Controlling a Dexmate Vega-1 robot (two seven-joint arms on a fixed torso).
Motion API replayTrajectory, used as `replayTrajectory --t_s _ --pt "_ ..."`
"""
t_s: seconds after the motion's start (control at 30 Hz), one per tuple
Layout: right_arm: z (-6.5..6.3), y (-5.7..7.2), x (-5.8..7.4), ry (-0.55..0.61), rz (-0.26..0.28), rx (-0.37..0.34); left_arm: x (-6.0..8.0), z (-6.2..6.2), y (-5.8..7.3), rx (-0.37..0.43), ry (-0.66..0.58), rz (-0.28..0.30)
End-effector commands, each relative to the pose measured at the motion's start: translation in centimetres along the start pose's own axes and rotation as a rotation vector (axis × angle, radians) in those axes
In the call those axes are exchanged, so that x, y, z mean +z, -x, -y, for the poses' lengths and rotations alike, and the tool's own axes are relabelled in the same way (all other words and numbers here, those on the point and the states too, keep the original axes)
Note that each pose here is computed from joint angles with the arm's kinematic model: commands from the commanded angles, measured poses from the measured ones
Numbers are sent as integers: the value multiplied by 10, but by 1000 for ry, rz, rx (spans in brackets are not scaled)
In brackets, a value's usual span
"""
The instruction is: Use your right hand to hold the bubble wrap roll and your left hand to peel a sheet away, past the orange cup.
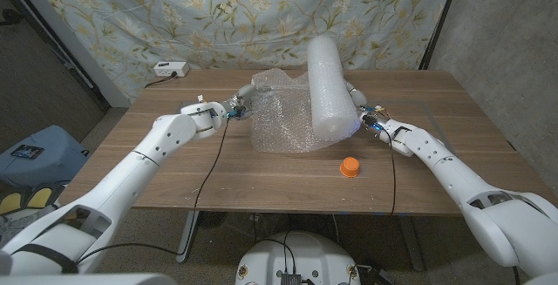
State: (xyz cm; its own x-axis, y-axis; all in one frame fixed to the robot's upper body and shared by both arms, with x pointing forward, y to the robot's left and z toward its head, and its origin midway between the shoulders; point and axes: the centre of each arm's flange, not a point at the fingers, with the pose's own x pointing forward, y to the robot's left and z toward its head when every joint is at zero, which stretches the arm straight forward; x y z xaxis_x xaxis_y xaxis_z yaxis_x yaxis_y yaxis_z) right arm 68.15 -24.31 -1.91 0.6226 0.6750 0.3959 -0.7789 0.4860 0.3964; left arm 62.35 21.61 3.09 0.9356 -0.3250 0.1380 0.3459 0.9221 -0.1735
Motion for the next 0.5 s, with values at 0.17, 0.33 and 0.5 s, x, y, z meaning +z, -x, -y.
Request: replayTrajectory --t_s 0.17,0.33,0.5 --pt "7 6 0 1 -15 -15 2 1 5 0 -3 -4" --pt "8 6 0 6 -24 -19 1 0 7 4 4 -4" --pt "9 6 1 7 -32 -23 1 0 8 10 5 -3"
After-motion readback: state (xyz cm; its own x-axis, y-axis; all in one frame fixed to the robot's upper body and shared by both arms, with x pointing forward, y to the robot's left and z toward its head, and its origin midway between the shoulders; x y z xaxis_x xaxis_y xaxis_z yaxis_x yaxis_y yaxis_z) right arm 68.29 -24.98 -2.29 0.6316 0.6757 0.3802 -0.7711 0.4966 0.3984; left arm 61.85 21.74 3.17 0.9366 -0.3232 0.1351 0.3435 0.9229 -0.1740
